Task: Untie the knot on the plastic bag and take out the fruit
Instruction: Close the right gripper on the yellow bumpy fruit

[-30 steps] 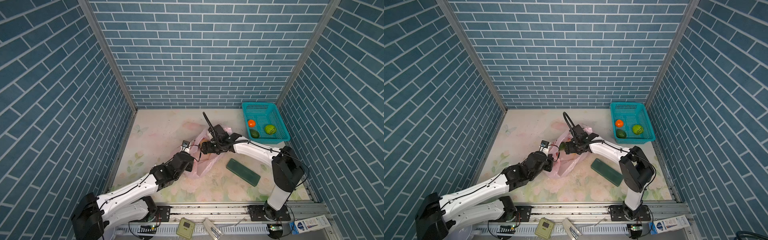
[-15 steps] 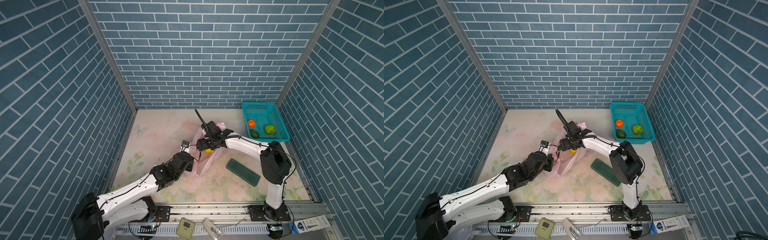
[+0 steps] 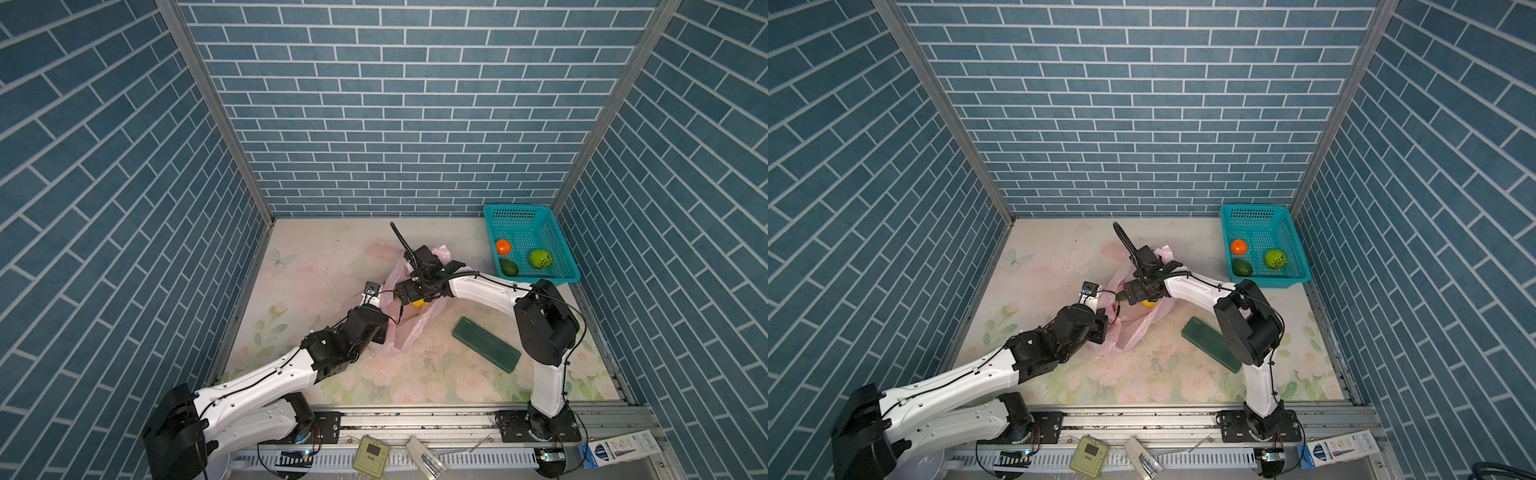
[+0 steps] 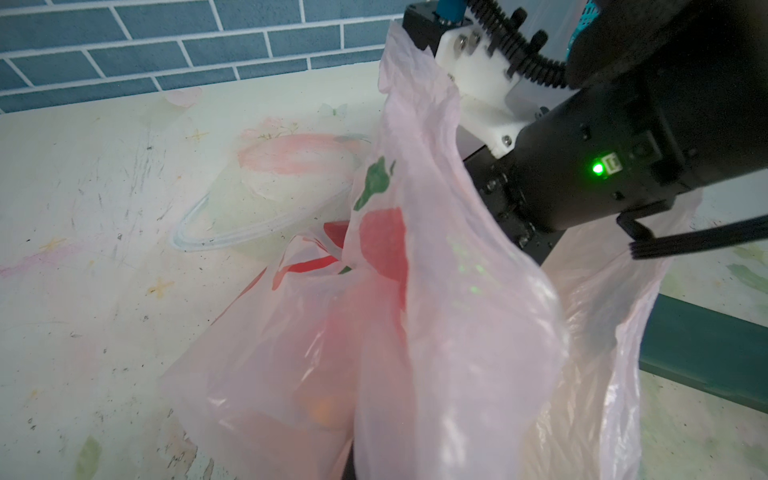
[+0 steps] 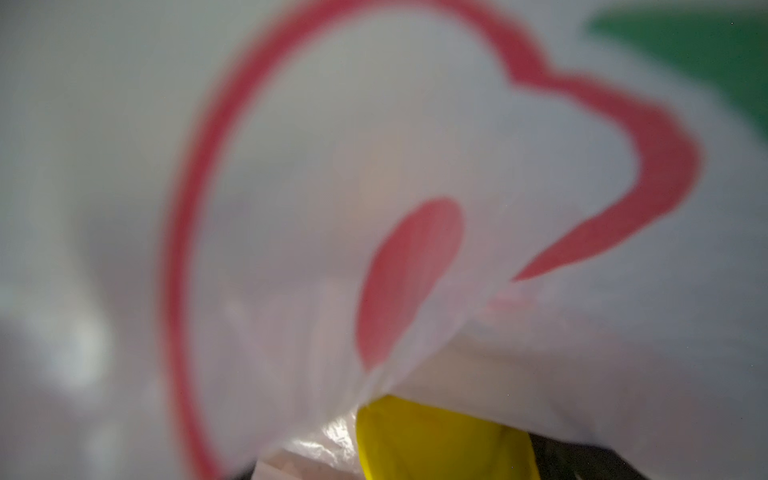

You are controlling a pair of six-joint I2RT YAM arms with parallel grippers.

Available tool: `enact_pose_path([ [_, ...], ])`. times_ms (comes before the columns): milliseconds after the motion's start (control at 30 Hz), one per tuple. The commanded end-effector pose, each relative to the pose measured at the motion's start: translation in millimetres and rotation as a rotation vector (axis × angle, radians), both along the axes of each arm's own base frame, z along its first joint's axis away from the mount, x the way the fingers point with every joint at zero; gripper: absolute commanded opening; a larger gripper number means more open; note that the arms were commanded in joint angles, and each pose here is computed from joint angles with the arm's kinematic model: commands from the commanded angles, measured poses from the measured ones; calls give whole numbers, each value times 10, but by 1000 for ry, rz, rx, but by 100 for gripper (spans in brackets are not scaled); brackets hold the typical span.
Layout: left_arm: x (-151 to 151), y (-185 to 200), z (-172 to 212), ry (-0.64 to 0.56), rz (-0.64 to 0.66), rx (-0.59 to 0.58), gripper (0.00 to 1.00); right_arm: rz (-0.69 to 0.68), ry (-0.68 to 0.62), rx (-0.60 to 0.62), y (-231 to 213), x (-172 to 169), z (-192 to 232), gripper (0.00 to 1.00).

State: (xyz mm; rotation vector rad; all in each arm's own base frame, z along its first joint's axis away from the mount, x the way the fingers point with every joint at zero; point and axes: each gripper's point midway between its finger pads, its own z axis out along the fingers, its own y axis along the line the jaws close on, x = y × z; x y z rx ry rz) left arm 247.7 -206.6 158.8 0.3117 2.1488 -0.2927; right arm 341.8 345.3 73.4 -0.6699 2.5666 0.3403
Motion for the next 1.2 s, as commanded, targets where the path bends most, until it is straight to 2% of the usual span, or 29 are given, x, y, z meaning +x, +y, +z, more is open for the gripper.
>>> enact_pose_path([
  [0,9,-34,-4,-7,4,-5,0,-17,29,-101,-183,-32,-243,98],
  [233,16,-32,23,-14,8,-4,0,-23,23,-76,-153,2,-236,96],
  [300,12,-31,21,-13,8,-3,0,-27,26,-73,-148,5,-255,91],
  [400,13,-38,26,-14,8,-1,0,-42,21,-75,-161,16,-263,76],
  [433,16,-41,27,-14,8,0,0,-47,15,-71,-164,15,-248,68],
  [467,15,-42,26,-14,9,-1,0,-51,8,-64,-169,18,-222,56],
  [533,18,-43,35,-16,10,-2,0,-55,5,-57,-178,7,-181,48],
  [700,34,-23,93,-31,24,-7,0,-46,7,-14,-181,-122,-30,45],
  [933,70,-21,215,-64,29,-7,0,12,-3,100,-34,-478,318,45],
  [1167,82,-16,267,-81,26,-1,0,25,-28,180,67,-676,639,45],
])
